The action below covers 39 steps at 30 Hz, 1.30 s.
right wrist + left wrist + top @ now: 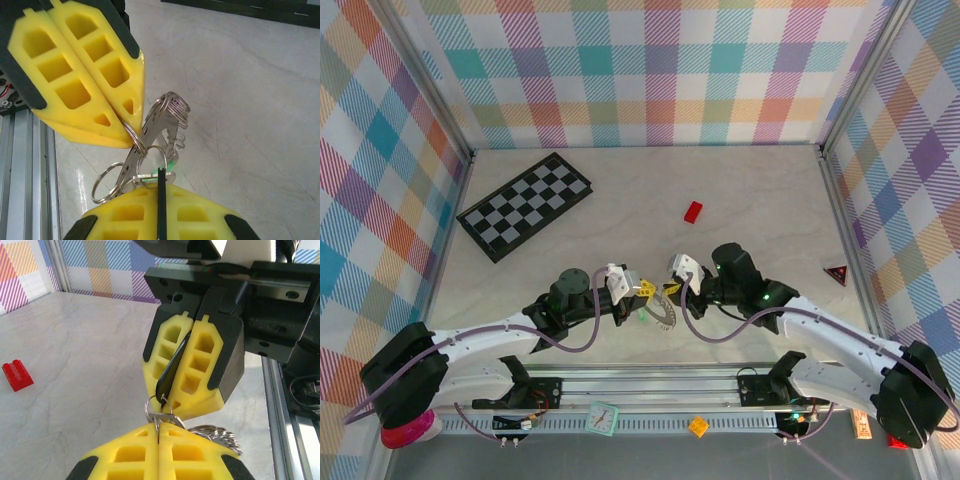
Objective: Put the keys on the keyring
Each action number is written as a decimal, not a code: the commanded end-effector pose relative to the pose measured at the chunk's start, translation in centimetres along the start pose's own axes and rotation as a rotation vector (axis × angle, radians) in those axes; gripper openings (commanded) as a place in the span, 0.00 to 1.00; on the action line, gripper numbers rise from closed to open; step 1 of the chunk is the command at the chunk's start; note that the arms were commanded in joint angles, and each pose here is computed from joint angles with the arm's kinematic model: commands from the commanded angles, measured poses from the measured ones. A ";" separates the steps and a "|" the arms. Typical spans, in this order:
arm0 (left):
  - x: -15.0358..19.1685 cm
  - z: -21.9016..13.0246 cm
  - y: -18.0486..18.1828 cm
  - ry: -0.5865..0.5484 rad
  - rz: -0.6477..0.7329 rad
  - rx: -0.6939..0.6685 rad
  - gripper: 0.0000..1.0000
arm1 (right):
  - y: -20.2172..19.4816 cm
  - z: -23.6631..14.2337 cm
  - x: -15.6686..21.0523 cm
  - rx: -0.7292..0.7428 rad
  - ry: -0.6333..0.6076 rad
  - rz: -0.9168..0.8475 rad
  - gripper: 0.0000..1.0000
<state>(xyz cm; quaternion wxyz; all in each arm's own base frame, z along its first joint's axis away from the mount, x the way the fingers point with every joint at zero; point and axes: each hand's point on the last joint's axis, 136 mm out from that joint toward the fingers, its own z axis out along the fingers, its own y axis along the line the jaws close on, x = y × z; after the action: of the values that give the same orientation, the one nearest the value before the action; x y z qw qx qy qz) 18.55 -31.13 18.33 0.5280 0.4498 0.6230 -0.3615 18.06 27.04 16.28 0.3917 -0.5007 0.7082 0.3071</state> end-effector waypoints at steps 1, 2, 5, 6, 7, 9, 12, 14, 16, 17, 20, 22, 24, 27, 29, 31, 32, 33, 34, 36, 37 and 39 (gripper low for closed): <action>-2.4 -0.1 -0.1 -0.055 0.045 -0.001 0.00 | 0.1 -0.9 -1.8 0.008 -0.027 -0.036 0.00; -2.4 -0.1 -0.1 -0.049 0.045 0.000 0.00 | 0.1 -0.9 -1.9 0.012 -0.027 -0.036 0.00; -2.2 0.0 -0.1 -0.035 0.045 0.005 0.00 | 0.3 -1.2 -2.4 0.002 -0.038 -0.038 0.00; -2.2 0.0 -0.1 -0.035 0.045 0.006 0.02 | 0.4 -1.2 -2.5 -0.007 -0.041 -0.038 0.00; -2.2 0.0 -0.1 -0.038 0.045 0.005 0.07 | 0.6 -1.2 -2.5 -0.015 -0.037 -0.039 0.00; -2.3 -0.1 -0.1 -0.044 0.046 0.001 0.22 | 0.6 -1.2 -2.3 -0.018 -0.022 -0.038 0.00; -2.7 -0.3 0.2 -0.067 0.045 -0.020 0.38 | 0.5 -1.2 -2.4 -0.012 -0.019 -0.043 0.00; -3.2 -0.7 0.7 -0.089 0.046 -0.056 0.43 | 0.5 -1.3 -2.5 -0.014 -0.015 -0.047 0.00; -3.9 -1.4 1.6 -0.116 0.052 -0.116 0.44 | 0.4 -1.3 -2.4 -0.014 0.002 -0.050 0.00; -4.2 -1.9 2.2 -0.135 0.054 -0.164 0.45 | 0.4 -1.3 -2.4 -0.013 0.010 -0.050 0.00; -5.5 -4.1 4.6 -0.193 0.055 -0.336 0.46 | 0.5 -1.4 -3.0 -0.025 0.008 -0.052 0.00; -6.1 -5.9 6.4 -0.204 0.056 -0.468 0.46 | 0.8 -1.4 -4.0 -0.040 -0.004 -0.060 0.00; -6.4 -7.9 8.1 -0.198 0.053 -0.600 0.47 | 1.3 -1.0 -5.0 -0.065 -0.011 -0.073 0.00; -6.3 -11.9 11.1 -0.185 -0.006 -0.850 0.53 | 2.4 0.2 -6.7 -0.117 -0.019 -0.102 0.00; -5.7 -15.4 13.1 -0.168 -0.083 -1.047 0.56 | 3.4 1.5 -8.4 -0.167 -0.043 -0.127 0.00; -5.2 -18.4 14.1 -0.171 -0.141 -1.178 0.58 | 4.0 2.7 -10.3 -0.199 -0.095 -0.125 0.00; -5.0 -19.6 14.3 -0.182 -0.163 -1.220 0.58 | 4.2 3.2 -11.7 -0.215 -0.146 -0.116 0.00; -4.9 -20.6 14.4 -0.194 -0.179 -1.246 0.58 | 4.2 3.9 -12.6 -0.223 -0.179 -0.092 0.00; -4.9 -21.6 14.5 -0.214 -0.198 -1.274 0.58 | 4.0 4.7 -13.6 -0.229 -0.221 -0.060 0.00; -4.6 -23.1 14.5 -0.230 -0.219 -1.319 0.59 | 3.2 6.4 -14.4 -0.228 -0.254 0.042 0.00; -4.3 -23.7 14.6 -0.225 -0.226 -1.339 0.60 | 2.6 7.5 -14.1 -0.215 -0.240 0.096 0.00; -3.5 -24.4 14.8 -0.205 -0.243 -1.370 0.61 | 1.6 9.4 -12.8 -0.184 -0.188 0.148 0.00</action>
<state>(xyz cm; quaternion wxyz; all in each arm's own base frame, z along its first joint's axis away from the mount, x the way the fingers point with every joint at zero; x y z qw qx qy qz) 24.75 -6.68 27.79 0.7243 -0.0473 0.6873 -0.0259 19.57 39.39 20.29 0.3598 -0.5025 0.6725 0.4070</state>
